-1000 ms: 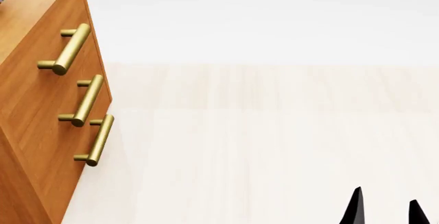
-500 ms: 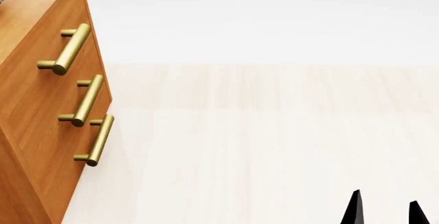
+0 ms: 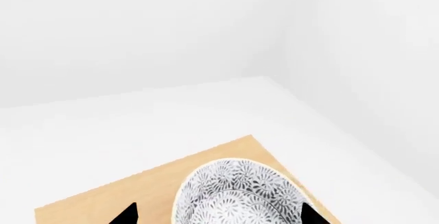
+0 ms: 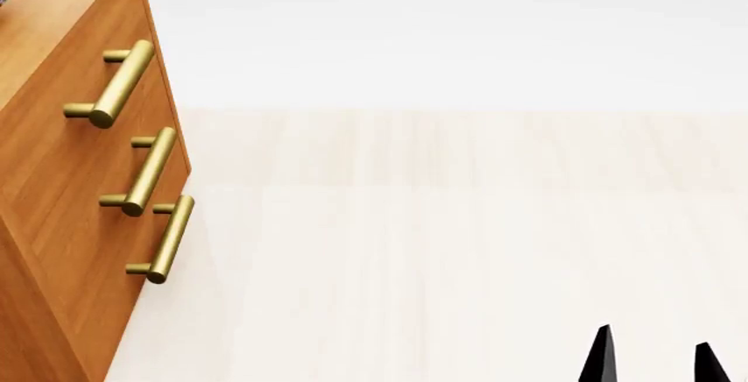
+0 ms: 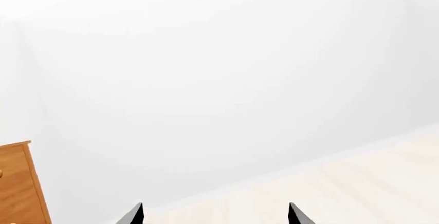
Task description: Put the bowl on top of the cabinet.
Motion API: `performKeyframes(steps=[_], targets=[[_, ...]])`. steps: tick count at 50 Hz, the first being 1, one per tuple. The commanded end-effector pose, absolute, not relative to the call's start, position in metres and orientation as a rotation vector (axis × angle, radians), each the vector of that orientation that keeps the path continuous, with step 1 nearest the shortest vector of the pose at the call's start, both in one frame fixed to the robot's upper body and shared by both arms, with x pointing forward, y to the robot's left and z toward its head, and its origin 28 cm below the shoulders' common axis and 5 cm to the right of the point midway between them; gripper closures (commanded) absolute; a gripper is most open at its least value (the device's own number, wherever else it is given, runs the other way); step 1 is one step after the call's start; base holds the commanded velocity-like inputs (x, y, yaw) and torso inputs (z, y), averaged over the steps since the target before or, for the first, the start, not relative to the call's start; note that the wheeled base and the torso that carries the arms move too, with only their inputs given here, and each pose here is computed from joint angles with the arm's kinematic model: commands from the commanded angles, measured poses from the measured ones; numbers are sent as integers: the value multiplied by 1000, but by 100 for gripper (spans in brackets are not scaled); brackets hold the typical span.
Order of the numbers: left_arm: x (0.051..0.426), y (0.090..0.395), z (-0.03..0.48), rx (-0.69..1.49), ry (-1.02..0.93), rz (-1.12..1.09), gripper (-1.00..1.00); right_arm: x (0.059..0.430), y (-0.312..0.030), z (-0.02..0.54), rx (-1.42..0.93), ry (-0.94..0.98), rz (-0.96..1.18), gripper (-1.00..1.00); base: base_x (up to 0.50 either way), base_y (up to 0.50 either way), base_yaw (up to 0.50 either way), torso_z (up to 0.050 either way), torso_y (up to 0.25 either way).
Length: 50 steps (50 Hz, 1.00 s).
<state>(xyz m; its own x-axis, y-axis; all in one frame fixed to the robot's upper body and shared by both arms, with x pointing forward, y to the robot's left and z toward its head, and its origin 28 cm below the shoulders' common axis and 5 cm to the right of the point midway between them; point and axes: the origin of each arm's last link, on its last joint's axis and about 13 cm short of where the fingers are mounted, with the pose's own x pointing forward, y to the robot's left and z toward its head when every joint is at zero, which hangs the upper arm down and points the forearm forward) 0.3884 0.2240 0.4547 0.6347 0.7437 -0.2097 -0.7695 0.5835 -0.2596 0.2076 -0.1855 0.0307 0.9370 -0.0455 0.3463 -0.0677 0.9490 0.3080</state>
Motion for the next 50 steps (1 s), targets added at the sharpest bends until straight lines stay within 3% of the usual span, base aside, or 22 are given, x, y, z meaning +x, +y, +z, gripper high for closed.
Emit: performKeyframes(steps=[1,50], targets=[[386,208,461,-223,4,873,-100,207,-185,31,320,-360,13,-100,0,0,0,0,0],[362,141,476,95,-248,806,-100,200,-186,34,327,-384,19,-100,0,0,0,0,0]])
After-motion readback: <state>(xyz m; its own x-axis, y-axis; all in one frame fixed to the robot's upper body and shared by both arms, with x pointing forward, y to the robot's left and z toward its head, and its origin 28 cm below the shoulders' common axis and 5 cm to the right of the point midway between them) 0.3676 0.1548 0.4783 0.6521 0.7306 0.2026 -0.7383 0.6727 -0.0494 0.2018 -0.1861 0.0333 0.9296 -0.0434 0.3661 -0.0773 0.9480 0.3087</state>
